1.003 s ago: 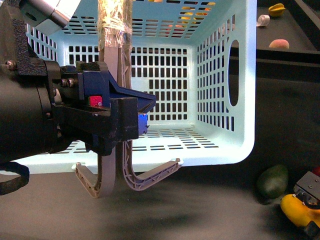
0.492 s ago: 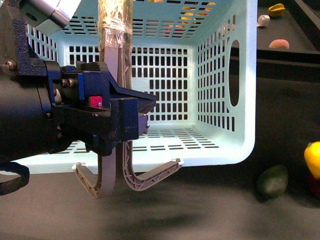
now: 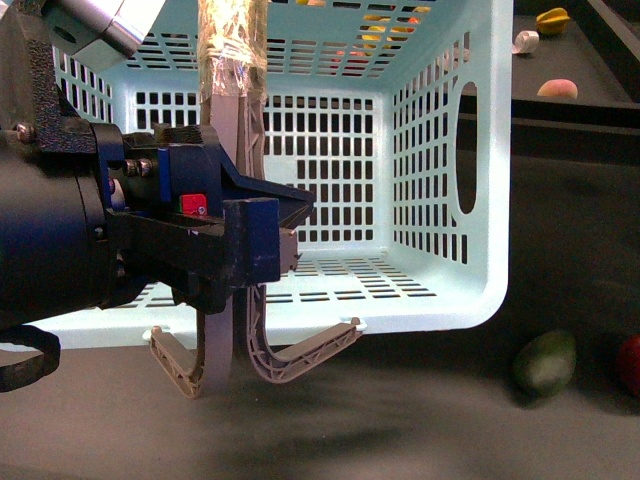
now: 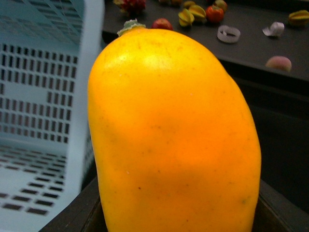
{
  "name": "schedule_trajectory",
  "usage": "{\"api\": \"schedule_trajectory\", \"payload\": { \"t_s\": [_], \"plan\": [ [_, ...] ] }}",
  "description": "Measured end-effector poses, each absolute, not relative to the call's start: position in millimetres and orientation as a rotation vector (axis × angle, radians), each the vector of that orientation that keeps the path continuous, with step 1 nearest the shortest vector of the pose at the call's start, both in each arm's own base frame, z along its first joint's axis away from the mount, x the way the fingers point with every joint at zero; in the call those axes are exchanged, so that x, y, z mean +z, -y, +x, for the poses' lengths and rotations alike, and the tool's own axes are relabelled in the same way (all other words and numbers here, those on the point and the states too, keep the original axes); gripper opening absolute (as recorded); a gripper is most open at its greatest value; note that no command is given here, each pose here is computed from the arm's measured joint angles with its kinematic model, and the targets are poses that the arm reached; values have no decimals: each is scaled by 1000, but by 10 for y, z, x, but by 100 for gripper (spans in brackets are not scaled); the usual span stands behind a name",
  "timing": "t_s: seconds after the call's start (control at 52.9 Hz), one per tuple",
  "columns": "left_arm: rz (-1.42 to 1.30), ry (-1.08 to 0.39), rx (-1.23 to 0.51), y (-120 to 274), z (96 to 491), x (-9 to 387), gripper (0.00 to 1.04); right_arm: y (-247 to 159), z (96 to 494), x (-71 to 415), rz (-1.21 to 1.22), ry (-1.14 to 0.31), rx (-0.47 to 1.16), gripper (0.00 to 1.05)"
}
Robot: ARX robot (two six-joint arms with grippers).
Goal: Pick mango with right arm and hold basket with left
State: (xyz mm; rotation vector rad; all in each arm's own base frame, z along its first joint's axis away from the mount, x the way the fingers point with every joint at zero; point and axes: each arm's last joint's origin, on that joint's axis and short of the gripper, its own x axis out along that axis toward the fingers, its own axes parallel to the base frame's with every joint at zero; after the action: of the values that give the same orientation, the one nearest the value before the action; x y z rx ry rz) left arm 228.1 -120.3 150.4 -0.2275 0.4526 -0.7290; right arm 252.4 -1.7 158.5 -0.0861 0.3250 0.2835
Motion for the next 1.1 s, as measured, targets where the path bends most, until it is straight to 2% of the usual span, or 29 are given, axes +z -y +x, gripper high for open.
{"api": "schedule_trajectory", "payload": {
  "t_s": [0.34, 0.7, 0.87, 1.059, 1.097],
  "plan": [
    [-227, -452, -729, 1203, 2282, 1505, 11, -741, 2788, 1734, -30, -267, 384, 58],
    [-227, -452, -729, 1203, 2282, 1505, 11, -1459, 3110, 1475, -20, -326, 482, 58],
    [-227, -452, -729, 1203, 2282, 1505, 11, -1601, 3165, 1362, -26, -345, 478, 58],
    [-227, -452, -729, 1203, 2282, 1505, 11, -1676, 3183, 1286, -30, -336, 451, 79],
    [-227, -452, -729, 1203, 2282, 1505, 11, -1678, 3187, 1301, -22, -318, 432, 87]
  ]
}}
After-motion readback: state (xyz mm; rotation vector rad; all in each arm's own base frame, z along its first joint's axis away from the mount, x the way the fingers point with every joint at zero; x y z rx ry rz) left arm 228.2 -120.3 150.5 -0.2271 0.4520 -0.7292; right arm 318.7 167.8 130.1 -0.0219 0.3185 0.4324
